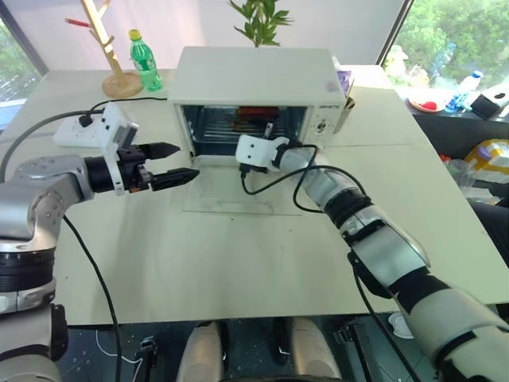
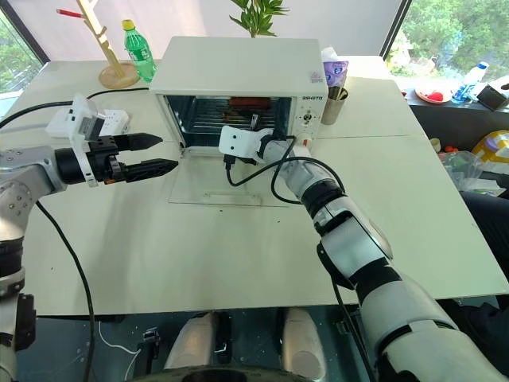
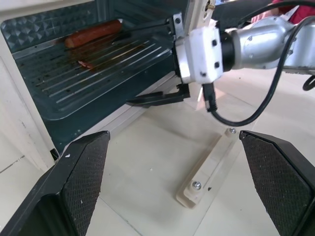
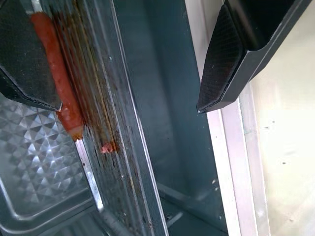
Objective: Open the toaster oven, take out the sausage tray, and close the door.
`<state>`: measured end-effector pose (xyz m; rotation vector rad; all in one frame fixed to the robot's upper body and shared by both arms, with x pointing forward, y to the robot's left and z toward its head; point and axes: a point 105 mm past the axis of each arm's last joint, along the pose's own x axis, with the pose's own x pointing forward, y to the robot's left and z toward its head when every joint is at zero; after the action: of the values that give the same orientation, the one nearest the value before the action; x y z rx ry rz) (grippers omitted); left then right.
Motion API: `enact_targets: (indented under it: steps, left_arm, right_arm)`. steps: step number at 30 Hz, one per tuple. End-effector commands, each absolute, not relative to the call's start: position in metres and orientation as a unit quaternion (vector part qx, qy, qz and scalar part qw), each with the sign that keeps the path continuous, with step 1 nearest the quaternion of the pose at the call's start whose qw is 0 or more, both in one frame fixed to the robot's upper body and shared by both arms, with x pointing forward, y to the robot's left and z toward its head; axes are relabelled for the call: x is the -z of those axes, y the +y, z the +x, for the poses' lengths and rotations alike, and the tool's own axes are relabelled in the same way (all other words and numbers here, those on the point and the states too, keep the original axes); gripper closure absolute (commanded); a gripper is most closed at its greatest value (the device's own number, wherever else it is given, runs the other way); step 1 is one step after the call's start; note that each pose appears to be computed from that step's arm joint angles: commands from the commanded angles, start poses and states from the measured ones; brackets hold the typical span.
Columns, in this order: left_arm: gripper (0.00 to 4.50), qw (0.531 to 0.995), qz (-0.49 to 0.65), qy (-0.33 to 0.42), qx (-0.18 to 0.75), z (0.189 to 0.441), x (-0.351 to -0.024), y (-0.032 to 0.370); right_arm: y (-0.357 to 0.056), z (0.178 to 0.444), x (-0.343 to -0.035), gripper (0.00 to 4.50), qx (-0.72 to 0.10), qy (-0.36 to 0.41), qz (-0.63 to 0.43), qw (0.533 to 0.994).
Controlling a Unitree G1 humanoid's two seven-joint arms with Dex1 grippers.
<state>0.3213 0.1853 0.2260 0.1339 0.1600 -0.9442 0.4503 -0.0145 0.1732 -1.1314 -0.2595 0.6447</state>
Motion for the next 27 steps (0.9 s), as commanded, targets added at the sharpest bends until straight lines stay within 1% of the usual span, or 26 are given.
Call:
enact_targets:
  steps: [1, 2, 3, 4, 9, 11, 12, 19, 27]
  left_arm:
    - [0.00, 0.889, 0.079, 0.049, 0.449, 0.322, -0.242, 0.190]
    - [0.00, 0.888, 0.079, 0.050, 0.450, 0.322, -0.241, 0.190]
    - [0.00, 0.888, 0.080, 0.051, 0.450, 0.324, -0.241, 0.190]
    - [0.00, 0.888, 0.080, 0.051, 0.450, 0.324, -0.240, 0.190]
    - [0.00, 0.886, 0.079, 0.047, 0.454, 0.327, -0.241, 0.187]
    - [0.00, 0.885, 0.079, 0.046, 0.456, 0.328, -0.241, 0.186]
    - [0.00, 0.885, 0.079, 0.046, 0.456, 0.329, -0.241, 0.185]
    - [0.00, 0.884, 0.079, 0.044, 0.459, 0.334, -0.240, 0.185]
    - [0.00, 0.882, 0.083, 0.040, 0.462, 0.340, -0.244, 0.185]
  right_arm:
    - [-0.006, 0.452, -0.196, 1.90, -0.287, -0.159, -0.529, 0.783]
    - [-0.005, 0.452, -0.196, 2.35, -0.286, -0.160, -0.529, 0.782]
    - [-0.005, 0.452, -0.196, 2.99, -0.285, -0.162, -0.530, 0.782]
    - [-0.005, 0.452, -0.196, 3.46, -0.285, -0.163, -0.531, 0.781]
    - [-0.006, 0.452, -0.194, 3.46, -0.283, -0.162, -0.533, 0.781]
    - [-0.006, 0.452, -0.193, 4.28, -0.284, -0.161, -0.533, 0.781]
    - [-0.007, 0.452, -0.193, 4.44, -0.283, -0.161, -0.533, 0.781]
    - [-0.007, 0.451, -0.190, 4.44, -0.283, -0.164, -0.539, 0.776]
    - [-0.004, 0.446, -0.190, 4.44, -0.288, -0.185, -0.548, 0.763]
